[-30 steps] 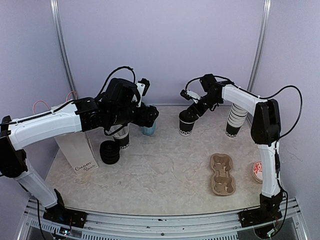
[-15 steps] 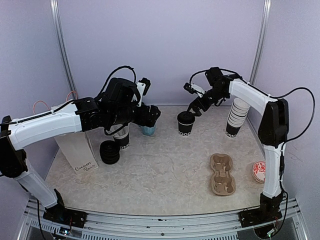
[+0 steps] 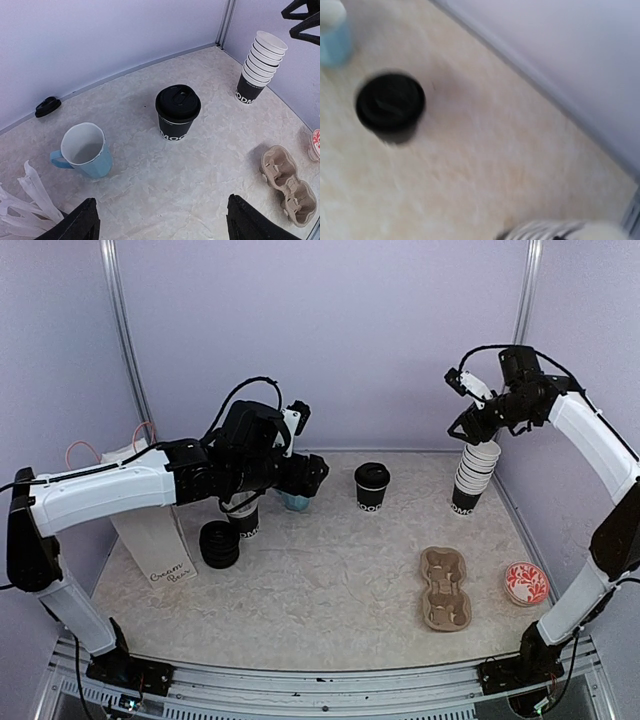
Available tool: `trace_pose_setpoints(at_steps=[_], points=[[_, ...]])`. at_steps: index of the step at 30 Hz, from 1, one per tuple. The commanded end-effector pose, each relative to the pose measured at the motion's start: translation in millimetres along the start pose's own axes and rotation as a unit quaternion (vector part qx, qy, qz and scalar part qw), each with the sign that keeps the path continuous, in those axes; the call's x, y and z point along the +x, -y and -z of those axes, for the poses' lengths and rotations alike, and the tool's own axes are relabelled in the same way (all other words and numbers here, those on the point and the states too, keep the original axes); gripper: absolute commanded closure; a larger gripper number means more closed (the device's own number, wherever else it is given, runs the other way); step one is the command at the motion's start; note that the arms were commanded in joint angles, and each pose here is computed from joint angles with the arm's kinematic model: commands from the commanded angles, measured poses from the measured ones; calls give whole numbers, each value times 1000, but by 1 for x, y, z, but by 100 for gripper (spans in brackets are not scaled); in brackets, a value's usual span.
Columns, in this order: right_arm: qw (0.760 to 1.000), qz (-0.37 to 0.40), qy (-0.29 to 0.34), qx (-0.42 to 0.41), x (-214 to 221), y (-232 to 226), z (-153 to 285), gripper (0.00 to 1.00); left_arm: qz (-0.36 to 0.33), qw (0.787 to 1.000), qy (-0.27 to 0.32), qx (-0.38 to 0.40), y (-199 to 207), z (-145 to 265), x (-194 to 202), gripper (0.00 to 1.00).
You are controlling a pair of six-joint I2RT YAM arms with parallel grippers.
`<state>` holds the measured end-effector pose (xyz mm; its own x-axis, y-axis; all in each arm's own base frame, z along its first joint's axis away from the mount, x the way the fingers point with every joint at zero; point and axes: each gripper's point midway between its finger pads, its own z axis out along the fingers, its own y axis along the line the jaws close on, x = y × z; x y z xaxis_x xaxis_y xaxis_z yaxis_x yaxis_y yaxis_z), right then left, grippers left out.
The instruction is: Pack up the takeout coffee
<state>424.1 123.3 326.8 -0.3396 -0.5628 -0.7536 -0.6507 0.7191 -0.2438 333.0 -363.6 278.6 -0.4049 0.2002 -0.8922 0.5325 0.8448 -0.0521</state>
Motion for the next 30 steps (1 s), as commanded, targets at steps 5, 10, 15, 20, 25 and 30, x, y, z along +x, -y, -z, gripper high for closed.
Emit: trace_pose_setpoints(at_steps=[5,10,15,20,25,30], points=[[992,-66,-92,56,71,46,-13,45,4,1000,10,19,9,-4,-11,15],[989,-97,-102,38,84,57,-23,54,8,1000,7,22,10,-4,-8,15],[987,-113,-109,26,96,63,-29,58,11,1000,5,21,9,-4,-5,15],[987,-113,-113,23,99,64,-35,61,13,1000,4,24,10,-6,-4,15],[986,-116,-116,18,101,66,-42,75,12,1000,3,26,11,-8,-3,15],[986,-118,-120,14,102,68,-48,81,12,1000,-1,25,11,-9,0,15]])
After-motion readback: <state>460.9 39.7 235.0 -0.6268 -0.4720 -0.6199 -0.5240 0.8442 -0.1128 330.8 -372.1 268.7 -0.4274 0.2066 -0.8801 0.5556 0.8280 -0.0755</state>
